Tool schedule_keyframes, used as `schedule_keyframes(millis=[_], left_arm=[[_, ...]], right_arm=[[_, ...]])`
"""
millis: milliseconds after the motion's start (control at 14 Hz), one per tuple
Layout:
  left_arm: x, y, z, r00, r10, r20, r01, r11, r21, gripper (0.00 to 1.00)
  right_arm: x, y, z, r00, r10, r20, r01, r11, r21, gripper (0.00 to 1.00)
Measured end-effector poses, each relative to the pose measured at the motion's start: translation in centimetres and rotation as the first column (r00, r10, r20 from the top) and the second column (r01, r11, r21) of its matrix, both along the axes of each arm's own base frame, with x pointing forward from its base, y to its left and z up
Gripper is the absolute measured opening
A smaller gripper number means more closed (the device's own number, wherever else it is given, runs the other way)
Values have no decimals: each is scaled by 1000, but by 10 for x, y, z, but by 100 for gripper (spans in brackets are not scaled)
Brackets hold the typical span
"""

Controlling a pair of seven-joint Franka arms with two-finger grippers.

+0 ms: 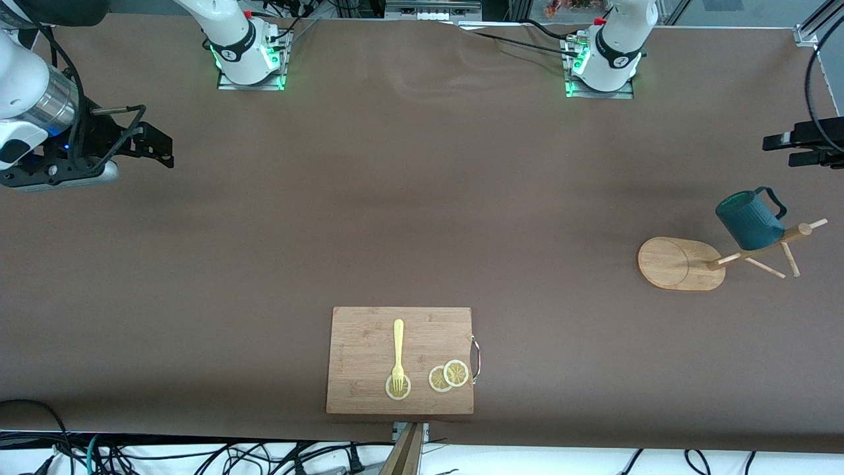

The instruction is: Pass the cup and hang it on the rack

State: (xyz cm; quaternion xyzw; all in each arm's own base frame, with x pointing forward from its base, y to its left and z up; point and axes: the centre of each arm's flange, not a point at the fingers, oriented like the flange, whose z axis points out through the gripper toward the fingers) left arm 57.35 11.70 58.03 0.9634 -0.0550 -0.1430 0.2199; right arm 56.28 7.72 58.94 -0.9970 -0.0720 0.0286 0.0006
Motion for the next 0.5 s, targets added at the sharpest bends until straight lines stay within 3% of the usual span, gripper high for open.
schedule_keyframes(millis=[286,500], left_arm=[[15,-82,34,984,-158,87,131,957,260,100],[13,-111,57,989,-61,132,13,940,341,100]], right_arm=[[0,0,0,1000,0,0,0,1000,0,100],[0,0,-1,1000,0,-1,0,1000,0,100]])
